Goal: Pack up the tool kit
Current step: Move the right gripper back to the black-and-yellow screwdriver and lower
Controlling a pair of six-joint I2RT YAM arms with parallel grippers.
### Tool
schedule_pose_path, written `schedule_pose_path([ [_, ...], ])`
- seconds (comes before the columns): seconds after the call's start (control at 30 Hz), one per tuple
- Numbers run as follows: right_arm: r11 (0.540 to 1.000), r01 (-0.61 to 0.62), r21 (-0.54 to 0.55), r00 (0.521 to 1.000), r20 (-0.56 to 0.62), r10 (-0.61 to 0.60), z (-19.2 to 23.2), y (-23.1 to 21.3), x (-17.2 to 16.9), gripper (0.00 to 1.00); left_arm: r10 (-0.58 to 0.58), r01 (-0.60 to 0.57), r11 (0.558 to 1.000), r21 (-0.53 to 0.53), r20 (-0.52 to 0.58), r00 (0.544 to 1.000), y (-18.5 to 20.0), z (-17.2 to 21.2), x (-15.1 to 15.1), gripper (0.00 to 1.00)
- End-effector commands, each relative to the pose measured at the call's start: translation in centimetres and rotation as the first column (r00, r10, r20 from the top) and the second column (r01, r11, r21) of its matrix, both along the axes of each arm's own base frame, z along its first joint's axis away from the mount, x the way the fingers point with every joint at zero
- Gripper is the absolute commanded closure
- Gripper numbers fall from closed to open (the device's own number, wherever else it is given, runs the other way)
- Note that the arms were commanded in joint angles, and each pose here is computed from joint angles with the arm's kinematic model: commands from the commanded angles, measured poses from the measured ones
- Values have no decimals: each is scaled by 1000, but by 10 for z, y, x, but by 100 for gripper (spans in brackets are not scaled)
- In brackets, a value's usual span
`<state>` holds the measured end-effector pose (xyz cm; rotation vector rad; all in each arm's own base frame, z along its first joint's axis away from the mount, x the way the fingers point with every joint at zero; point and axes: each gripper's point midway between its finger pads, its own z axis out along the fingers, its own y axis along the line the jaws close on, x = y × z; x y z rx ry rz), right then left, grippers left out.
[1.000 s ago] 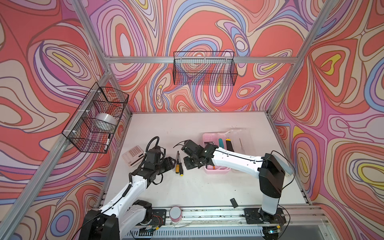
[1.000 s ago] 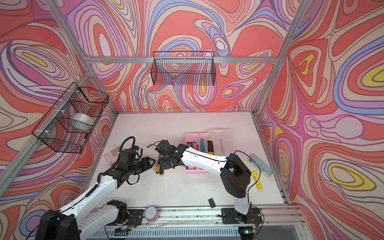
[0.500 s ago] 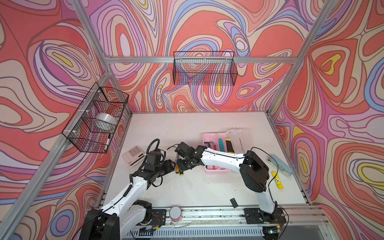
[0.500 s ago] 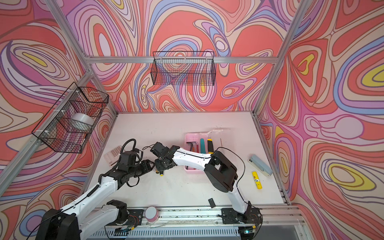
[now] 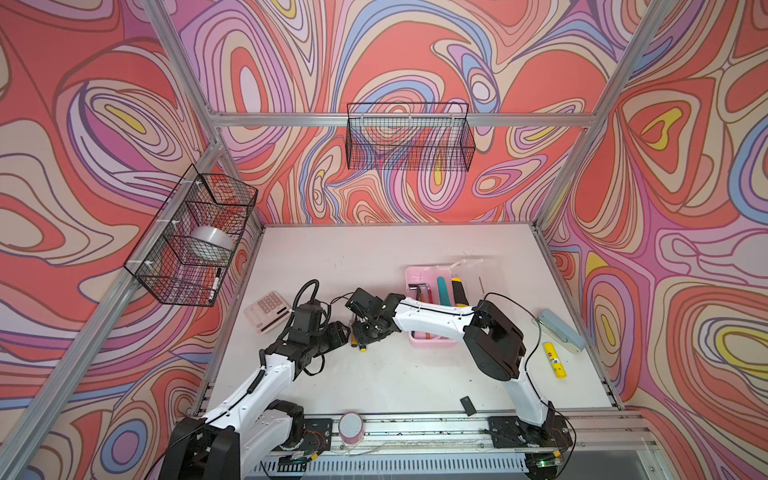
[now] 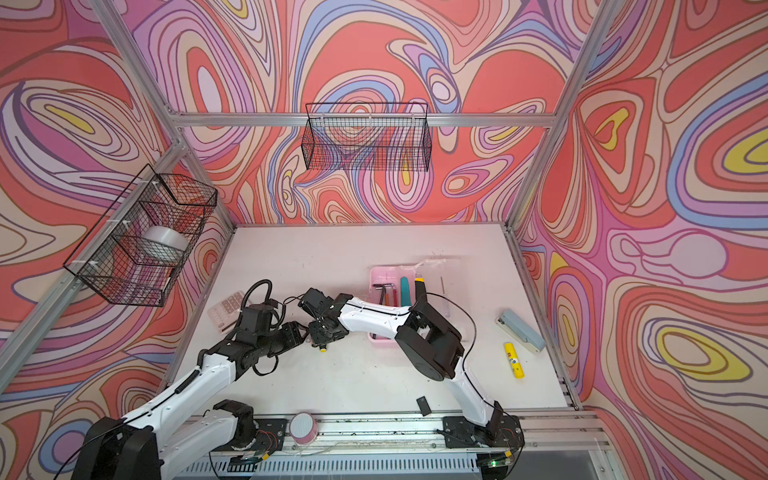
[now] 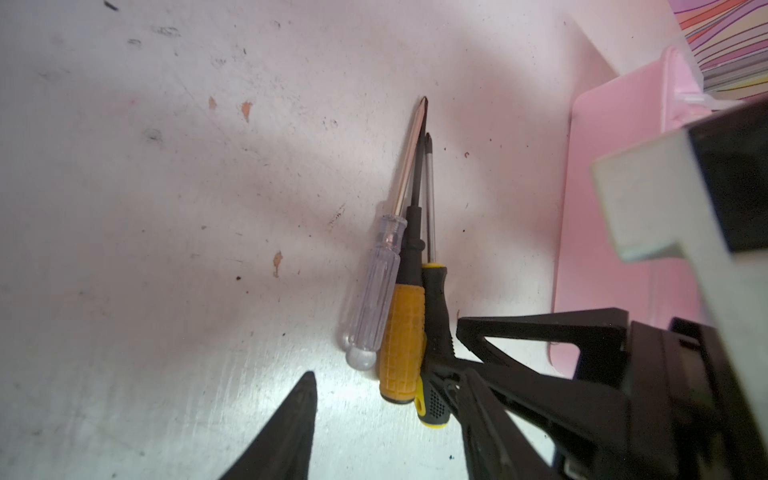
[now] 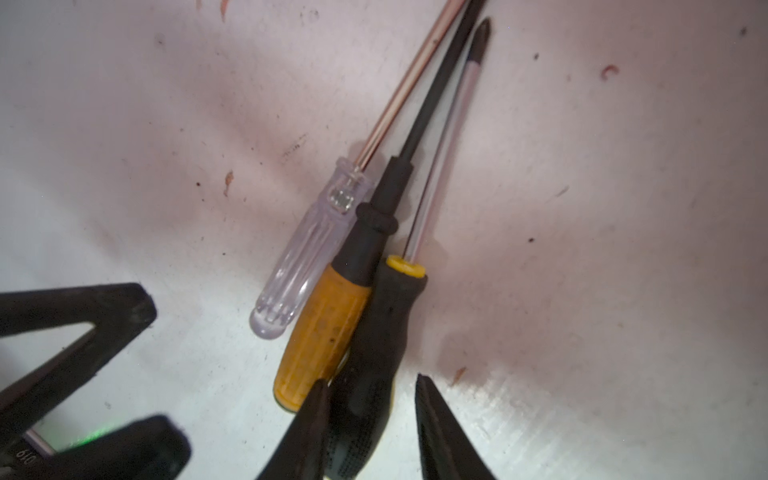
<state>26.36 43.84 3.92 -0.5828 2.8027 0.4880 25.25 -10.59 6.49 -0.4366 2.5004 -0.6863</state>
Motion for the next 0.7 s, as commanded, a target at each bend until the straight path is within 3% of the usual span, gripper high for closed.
schedule_pose_path([
  [0.0, 999, -2, -34, 1000, 8, 2, -10, -1, 3, 64, 4, -3, 1000, 19, -11, 1000, 4, -6, -2, 45],
  [0.4, 986, 20, -168, 999, 40, -13, -24, -22, 8, 65, 8, -8, 1000, 22, -21, 1000, 5, -12, -3, 45],
  [0.67, 974, 31, -224, 995, 95, -10, -11, -29, 9, 65, 12, -11, 1000, 27, -19, 1000, 6, -13, -1, 45],
])
